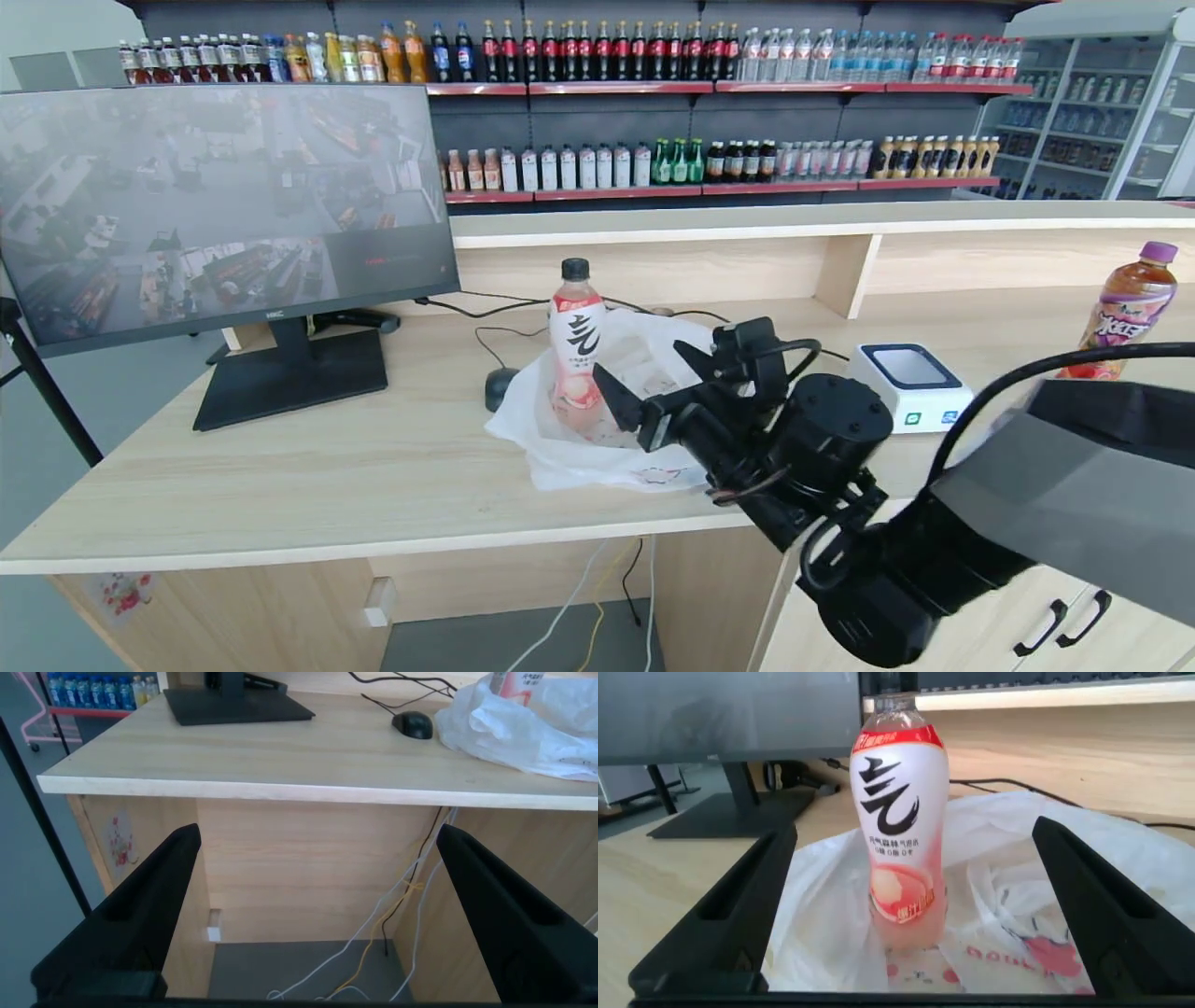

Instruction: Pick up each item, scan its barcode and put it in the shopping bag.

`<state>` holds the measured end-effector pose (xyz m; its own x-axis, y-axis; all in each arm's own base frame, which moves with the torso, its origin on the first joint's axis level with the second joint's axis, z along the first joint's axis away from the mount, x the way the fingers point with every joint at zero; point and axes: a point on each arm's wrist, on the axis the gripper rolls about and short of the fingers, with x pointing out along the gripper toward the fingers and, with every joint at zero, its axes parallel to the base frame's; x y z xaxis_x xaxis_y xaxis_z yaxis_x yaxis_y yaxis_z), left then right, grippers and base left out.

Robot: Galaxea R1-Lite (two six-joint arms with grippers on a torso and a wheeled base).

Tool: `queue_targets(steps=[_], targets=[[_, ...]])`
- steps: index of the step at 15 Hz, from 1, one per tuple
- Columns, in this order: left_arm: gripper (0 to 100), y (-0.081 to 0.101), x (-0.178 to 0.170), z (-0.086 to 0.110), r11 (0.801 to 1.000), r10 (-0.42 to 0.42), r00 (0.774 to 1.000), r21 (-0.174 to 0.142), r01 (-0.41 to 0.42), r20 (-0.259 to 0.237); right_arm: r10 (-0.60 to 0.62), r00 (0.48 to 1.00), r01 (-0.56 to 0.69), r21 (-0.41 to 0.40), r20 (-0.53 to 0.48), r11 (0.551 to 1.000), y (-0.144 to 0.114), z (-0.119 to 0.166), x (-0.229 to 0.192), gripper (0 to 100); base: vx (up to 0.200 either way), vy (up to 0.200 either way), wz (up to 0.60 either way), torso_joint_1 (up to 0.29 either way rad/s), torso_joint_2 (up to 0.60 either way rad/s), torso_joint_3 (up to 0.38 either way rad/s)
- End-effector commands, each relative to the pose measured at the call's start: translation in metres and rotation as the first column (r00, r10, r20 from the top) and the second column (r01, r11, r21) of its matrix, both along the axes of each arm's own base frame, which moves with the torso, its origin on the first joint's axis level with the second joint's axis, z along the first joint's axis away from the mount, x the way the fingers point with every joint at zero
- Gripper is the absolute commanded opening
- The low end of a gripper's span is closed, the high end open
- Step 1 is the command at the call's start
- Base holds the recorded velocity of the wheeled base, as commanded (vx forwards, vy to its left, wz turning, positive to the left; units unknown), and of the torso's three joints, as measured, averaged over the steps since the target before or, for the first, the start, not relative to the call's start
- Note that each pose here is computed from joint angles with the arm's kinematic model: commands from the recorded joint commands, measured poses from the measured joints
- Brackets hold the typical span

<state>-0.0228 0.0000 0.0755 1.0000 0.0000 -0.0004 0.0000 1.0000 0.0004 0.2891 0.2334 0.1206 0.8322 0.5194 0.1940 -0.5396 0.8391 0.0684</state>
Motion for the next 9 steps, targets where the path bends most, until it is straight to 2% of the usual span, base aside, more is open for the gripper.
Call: queue_targets(steps=[1,3,6,9], targets=[[100,0.0,0.0,0.0,1.0,0.0,1.0,0.0,0.0,0.0,0.01,0.999,-0.009,-0.022,0.036,1.0,-0.045,0.035,-0.064,100,0.0,0.0,0.0,0.0,0.0,0.0],[100,0.0,0.0,0.0,1.0,0.0,1.0,0.0,0.0,0.0,0.006,0.997,-0.004,-0.026,0.077,1.0,-0.052,0.046,-0.073,100,0.0,0.0,0.0,0.0,0.0,0.0],[100,0.0,0.0,0.0,1.0,0.0,1.0,0.0,0.0,0.0,0.039,0.998,-0.036,-0.071,0.048,0.997,-0.055,0.038,-0.091,100,0.0,0.0,0.0,0.0,0.0,0.0],[100,0.0,0.0,0.0,1.0,0.0,1.0,0.0,0.0,0.0,0.042,0.997,-0.039,-0.046,0.061,0.998,-0.052,0.043,-0.088,100,0.0,0.0,0.0,0.0,0.0,0.0]])
